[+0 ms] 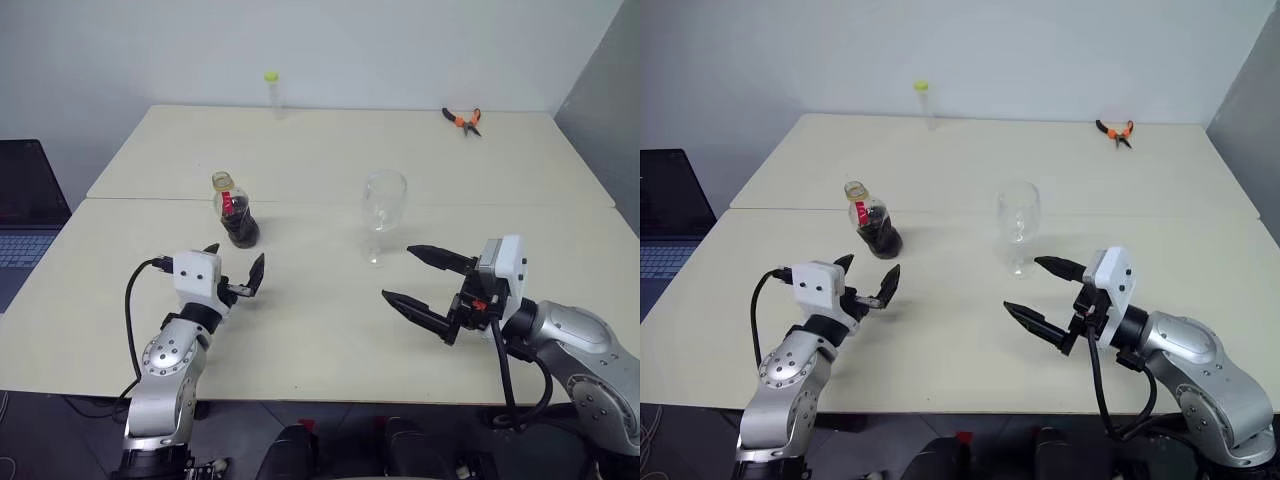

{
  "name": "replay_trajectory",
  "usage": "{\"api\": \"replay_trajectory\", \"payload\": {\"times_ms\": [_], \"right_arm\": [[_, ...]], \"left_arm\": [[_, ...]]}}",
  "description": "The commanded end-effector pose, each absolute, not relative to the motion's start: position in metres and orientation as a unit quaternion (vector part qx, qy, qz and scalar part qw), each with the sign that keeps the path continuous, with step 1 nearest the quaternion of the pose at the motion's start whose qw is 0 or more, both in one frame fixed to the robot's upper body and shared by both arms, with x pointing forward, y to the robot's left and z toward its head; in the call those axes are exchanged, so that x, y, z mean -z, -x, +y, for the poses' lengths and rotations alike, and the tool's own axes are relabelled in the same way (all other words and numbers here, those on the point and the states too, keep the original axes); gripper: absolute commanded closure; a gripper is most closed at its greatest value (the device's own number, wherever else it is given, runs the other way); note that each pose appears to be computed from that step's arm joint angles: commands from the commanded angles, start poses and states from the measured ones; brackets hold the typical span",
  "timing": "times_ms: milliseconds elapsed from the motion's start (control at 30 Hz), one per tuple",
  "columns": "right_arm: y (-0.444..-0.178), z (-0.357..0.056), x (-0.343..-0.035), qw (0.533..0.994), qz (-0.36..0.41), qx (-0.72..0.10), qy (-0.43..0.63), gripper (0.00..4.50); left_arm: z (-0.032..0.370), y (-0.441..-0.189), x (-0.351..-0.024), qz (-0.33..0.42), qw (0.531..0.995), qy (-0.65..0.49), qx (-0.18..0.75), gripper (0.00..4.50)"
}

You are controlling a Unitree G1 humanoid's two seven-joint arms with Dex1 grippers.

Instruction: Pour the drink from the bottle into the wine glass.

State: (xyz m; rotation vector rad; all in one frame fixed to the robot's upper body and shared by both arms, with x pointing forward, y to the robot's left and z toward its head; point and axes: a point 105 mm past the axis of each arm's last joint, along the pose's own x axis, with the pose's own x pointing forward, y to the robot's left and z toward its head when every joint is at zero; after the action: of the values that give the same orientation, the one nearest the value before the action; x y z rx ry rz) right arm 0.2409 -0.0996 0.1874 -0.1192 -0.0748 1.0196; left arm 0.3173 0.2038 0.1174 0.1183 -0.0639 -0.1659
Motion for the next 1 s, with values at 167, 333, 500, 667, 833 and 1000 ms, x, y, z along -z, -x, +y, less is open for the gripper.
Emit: {"api": "replay_trajectory", "payload": {"times_ms": [167,333,500,667,833,1000], "right_arm": [[-0.238,-0.098,-0.193,0.867,-0.050,-0.490,0.068,0.02],[-0.239,-0.097,-0.193,0.868,-0.053,-0.488,0.070,0.02],[-0.241,-0.096,-0.192,0.868,-0.054,-0.488,0.075,0.02],[-0.240,-0.090,-0.197,0.862,-0.063,-0.497,0.075,0.02],[-0.237,-0.085,-0.203,0.853,-0.075,-0.512,0.068,0.02],[-0.235,-0.085,-0.203,0.849,-0.072,-0.517,0.077,0.02]], "left_arm": [[0.208,-0.341,-0.139,-0.050,0.994,-0.082,0.061,0.00],[0.214,-0.356,-0.142,-0.047,0.997,-0.056,0.031,0.00],[0.215,-0.370,-0.141,-0.042,0.998,-0.045,0.025,0.00],[0.215,-0.389,-0.135,-0.030,0.998,-0.041,0.027,0.00],[0.221,-0.401,-0.128,-0.023,0.999,-0.042,0.023,0.00],[0.222,-0.410,-0.125,-0.026,0.999,-0.029,0.020,0.00]]}}
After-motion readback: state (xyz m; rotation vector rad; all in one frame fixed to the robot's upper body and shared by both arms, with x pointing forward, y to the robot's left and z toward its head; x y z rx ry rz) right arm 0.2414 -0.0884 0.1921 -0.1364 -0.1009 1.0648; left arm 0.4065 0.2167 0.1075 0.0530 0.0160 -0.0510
